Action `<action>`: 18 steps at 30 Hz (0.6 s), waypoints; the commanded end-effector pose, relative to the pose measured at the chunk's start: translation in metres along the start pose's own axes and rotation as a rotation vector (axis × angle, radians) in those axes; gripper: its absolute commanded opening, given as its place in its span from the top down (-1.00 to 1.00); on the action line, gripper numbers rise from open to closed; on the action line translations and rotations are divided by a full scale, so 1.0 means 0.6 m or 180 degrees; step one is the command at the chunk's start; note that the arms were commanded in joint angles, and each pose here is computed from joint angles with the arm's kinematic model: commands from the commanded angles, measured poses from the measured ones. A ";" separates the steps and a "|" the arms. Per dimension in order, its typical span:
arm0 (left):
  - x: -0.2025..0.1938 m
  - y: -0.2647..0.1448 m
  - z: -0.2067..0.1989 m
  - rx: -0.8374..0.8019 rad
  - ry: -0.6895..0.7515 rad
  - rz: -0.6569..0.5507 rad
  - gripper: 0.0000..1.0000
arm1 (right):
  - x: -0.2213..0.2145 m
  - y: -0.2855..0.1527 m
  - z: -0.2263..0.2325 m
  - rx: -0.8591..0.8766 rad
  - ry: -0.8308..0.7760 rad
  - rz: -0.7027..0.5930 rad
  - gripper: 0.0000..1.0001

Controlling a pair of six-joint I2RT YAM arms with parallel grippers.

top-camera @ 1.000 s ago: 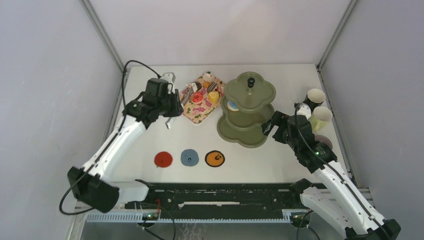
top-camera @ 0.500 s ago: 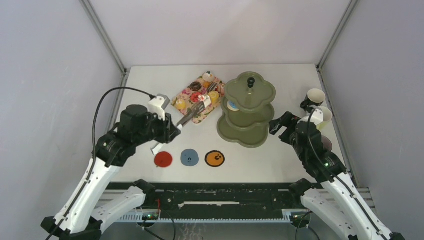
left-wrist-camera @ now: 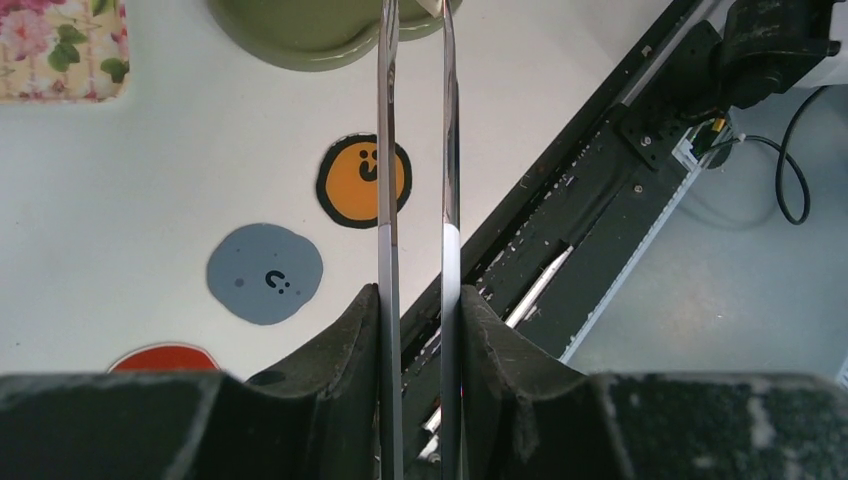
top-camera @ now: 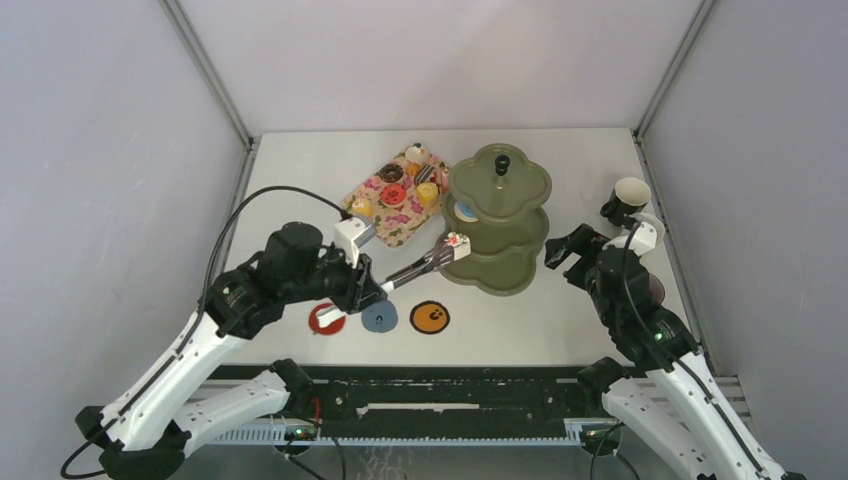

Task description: Serve the afternoon tea

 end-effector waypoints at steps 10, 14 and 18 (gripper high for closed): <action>0.071 0.068 -0.033 -0.0354 0.0217 -0.0463 1.00 | 0.004 -0.023 -0.018 -0.0111 0.0101 -0.0114 -0.85; 0.080 0.090 -0.034 -0.0373 0.0259 -0.0383 0.99 | 0.006 -0.025 -0.019 -0.0100 0.0092 -0.0124 -0.85; 0.095 0.103 -0.032 -0.0295 0.0299 -0.0425 0.99 | 0.005 -0.023 -0.015 -0.0054 0.0084 -0.0108 -0.85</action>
Point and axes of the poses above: each gripper's point midway between its finger pads, its own y axis out along the fingers, its own z axis along the line the jaws close on, x = y × z, the point moved 6 cm from there along -y, back along the fingers, and after that the axes turned 15 degrees about -y, right-handed, at the moved point
